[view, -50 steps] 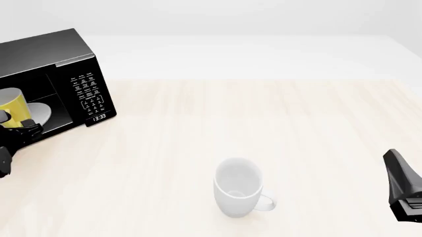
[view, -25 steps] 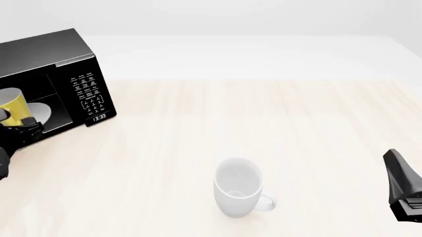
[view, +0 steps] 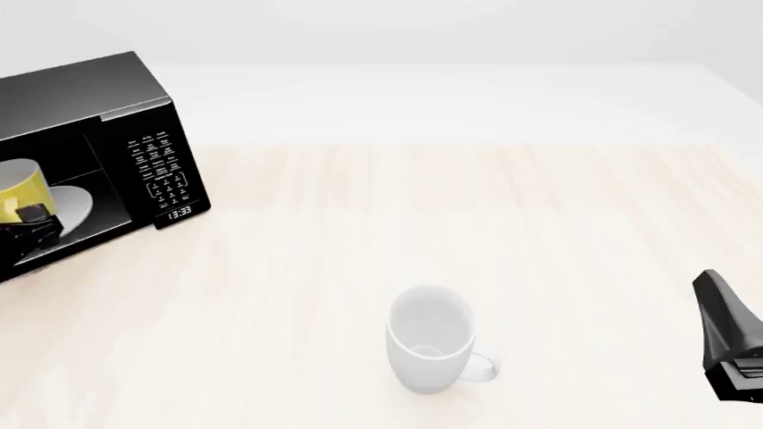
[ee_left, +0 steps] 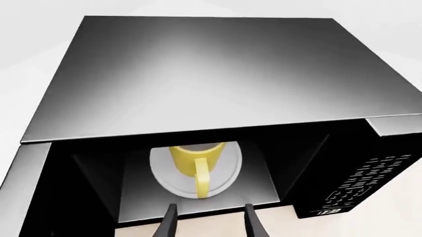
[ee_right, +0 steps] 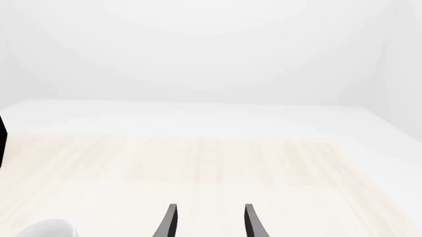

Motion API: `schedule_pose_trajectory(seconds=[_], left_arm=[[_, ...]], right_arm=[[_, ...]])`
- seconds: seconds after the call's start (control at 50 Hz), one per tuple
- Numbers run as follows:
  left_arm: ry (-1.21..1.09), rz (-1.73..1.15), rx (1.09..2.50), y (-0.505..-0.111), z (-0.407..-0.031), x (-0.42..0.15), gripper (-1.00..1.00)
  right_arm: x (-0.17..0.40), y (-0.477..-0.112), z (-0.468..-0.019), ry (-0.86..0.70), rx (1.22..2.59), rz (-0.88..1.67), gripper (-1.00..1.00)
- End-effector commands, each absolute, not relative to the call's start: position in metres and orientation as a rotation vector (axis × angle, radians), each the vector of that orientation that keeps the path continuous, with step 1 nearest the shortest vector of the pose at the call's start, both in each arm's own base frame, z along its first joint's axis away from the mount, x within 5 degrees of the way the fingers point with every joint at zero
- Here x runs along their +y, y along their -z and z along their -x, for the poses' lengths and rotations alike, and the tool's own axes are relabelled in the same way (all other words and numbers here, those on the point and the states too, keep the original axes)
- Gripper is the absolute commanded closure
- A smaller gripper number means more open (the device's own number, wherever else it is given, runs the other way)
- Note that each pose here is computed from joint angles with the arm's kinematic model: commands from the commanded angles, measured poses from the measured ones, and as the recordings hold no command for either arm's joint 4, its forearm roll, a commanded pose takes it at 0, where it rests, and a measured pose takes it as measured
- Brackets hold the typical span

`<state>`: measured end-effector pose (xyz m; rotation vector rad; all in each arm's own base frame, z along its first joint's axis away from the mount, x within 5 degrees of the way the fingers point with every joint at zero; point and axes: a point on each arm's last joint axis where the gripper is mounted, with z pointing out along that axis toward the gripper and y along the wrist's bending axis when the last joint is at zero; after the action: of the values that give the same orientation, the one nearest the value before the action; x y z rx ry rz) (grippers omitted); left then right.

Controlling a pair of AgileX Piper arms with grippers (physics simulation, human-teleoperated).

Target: Put the yellow and white mug in the microwave and close it.

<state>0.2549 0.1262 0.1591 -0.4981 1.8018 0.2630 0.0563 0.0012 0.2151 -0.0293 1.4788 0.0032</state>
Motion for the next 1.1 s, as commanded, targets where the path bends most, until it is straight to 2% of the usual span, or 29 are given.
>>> schedule_pose_trajectory(seconds=[0.02,0.54,1.1], left_arm=[[-0.256,0.495,1.783,-0.174,-0.240,0.117,-1.00],[-0.251,0.464,1.738,-0.221,-0.204,0.095,-1.00],[-0.241,0.434,1.650,-0.310,-0.131,0.058,-1.00]], right_arm=[[0.001,-0.215,-0.056,0.001,1.479,0.021,-1.00],[0.001,-0.215,-0.056,0.001,1.479,0.021,-1.00],[0.001,-0.215,-0.056,0.001,1.479,0.021,-1.00]])
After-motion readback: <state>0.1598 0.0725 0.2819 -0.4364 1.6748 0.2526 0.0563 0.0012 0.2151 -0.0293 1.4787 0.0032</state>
